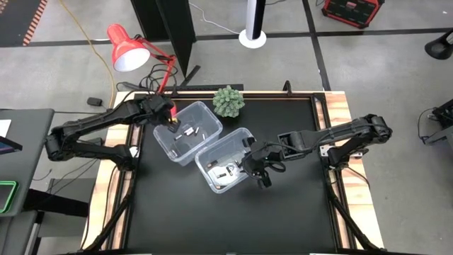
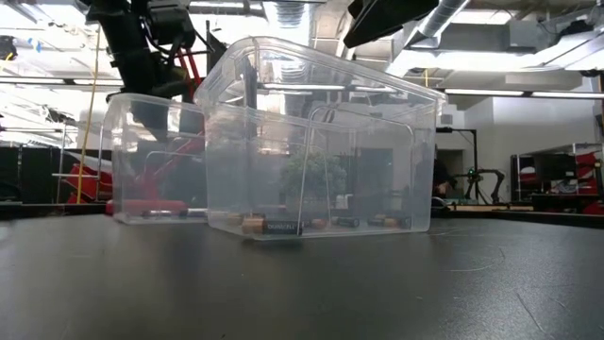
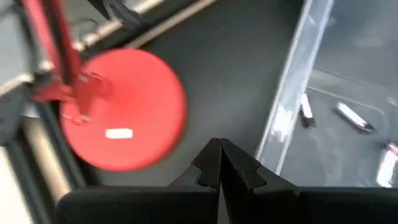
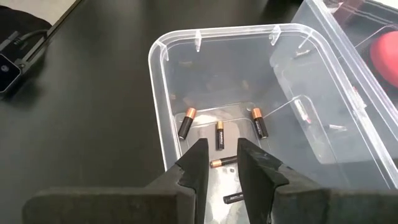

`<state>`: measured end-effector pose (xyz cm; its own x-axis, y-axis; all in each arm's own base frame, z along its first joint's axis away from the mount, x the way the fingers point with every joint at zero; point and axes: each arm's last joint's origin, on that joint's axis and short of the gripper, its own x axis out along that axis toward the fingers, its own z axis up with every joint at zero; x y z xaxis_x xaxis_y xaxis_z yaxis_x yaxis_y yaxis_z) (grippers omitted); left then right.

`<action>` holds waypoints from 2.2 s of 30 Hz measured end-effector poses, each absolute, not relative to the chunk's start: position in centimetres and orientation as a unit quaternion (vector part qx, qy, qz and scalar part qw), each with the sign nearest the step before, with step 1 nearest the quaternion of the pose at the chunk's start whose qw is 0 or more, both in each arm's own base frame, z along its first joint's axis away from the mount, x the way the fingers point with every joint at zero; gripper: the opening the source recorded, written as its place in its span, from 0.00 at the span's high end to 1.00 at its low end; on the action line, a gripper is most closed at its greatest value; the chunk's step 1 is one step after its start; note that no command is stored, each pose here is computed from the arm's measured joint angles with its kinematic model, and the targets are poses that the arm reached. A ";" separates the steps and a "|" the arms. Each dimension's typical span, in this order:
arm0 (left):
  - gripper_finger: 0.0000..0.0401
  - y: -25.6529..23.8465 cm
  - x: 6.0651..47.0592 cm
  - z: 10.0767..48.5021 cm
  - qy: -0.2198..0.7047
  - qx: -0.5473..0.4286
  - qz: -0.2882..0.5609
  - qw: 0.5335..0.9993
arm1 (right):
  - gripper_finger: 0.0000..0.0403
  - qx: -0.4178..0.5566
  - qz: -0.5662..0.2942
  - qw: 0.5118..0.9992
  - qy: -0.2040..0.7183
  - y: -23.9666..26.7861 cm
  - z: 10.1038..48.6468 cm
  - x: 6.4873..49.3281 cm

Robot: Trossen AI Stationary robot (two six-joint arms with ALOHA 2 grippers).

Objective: Sort batteries
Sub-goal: Move the transparent bins to the center

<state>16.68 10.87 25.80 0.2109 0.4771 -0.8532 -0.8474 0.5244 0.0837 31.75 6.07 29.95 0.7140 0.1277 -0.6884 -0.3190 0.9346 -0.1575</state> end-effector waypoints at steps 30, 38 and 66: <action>1.00 5.3 19.7 25.4 0.465 -0.237 0.281 0.805 | 0.76 -0.094 0.115 0.911 0.385 6.1 32.5 27.6; 1.00 3.1 20.2 25.4 0.468 -0.237 0.252 0.813 | 0.76 -0.010 0.066 0.889 0.453 6.9 32.1 24.1; 1.00 -1.6 21.9 24.7 0.473 -0.239 0.190 0.827 | 0.85 0.166 -0.150 0.856 0.465 7.8 20.3 19.7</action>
<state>21.94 -1.56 24.67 0.4807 0.0887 -0.8724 -0.5405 0.8134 -0.2151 19.68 7.82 20.33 0.5219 -0.1037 -0.8467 0.4116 0.9000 0.1436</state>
